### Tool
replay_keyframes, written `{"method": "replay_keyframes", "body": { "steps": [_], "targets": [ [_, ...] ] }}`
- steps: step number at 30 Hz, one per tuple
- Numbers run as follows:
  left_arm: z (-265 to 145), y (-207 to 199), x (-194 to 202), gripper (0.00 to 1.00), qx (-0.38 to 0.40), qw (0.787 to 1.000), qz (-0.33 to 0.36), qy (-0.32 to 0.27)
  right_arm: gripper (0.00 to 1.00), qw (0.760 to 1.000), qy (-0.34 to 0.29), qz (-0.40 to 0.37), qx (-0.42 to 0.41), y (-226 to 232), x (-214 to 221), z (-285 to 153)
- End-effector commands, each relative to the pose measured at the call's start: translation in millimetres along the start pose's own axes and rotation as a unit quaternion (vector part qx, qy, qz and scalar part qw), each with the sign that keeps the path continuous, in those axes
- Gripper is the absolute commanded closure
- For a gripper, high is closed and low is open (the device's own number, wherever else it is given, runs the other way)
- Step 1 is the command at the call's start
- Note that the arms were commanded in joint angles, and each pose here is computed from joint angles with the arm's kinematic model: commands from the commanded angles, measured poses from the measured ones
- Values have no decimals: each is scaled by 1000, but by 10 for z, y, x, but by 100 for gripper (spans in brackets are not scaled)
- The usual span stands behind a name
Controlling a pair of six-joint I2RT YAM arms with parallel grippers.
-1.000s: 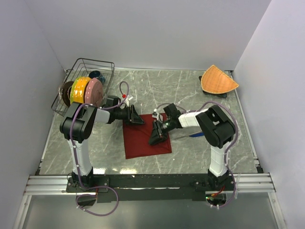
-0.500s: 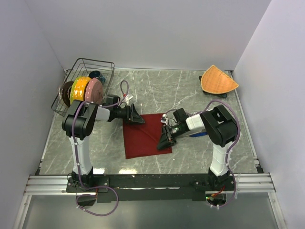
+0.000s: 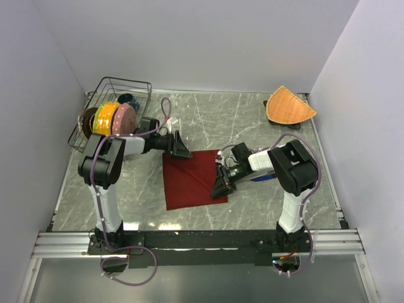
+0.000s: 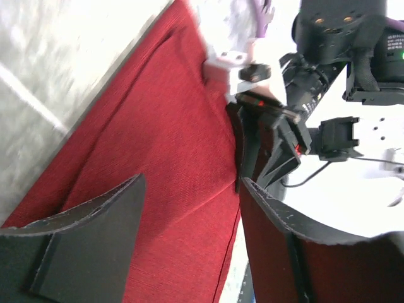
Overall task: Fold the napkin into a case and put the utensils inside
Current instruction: Smooth out the upper triangle-folded napkin at the center of the board.
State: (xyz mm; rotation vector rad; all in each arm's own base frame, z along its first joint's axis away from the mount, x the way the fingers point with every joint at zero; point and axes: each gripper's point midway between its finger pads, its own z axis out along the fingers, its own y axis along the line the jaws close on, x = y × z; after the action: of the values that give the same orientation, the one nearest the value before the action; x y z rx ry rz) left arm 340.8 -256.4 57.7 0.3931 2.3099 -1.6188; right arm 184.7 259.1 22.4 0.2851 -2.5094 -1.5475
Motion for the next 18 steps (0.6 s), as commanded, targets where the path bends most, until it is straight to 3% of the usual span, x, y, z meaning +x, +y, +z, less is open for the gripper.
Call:
{"method": "replay_keyframes", "body": {
  "steps": [1, 5, 9, 13, 18],
  "targets": [
    [-240, -537, -495, 33, -18, 989, 135, -49, 69, 1000, -24, -8, 16, 248, -114, -152],
    [-436, -568, -510, 38, -81, 982, 159, -62, 68, 996, -53, -72, 26, 606, -308, -342],
    [-629, -450, -325, 51, -153, 966, 205, -46, 68, 984, -93, -136, 68, 799, -648, -503],
    [-799, -359, -232, 55, -207, 946, 247, -35, 68, 976, -111, -147, 115, 681, -889, -541],
    [-853, -173, -234, 54, -247, 936, 250, -5, 68, 972, -113, -113, 171, 365, -1002, -571]
  ]
}}
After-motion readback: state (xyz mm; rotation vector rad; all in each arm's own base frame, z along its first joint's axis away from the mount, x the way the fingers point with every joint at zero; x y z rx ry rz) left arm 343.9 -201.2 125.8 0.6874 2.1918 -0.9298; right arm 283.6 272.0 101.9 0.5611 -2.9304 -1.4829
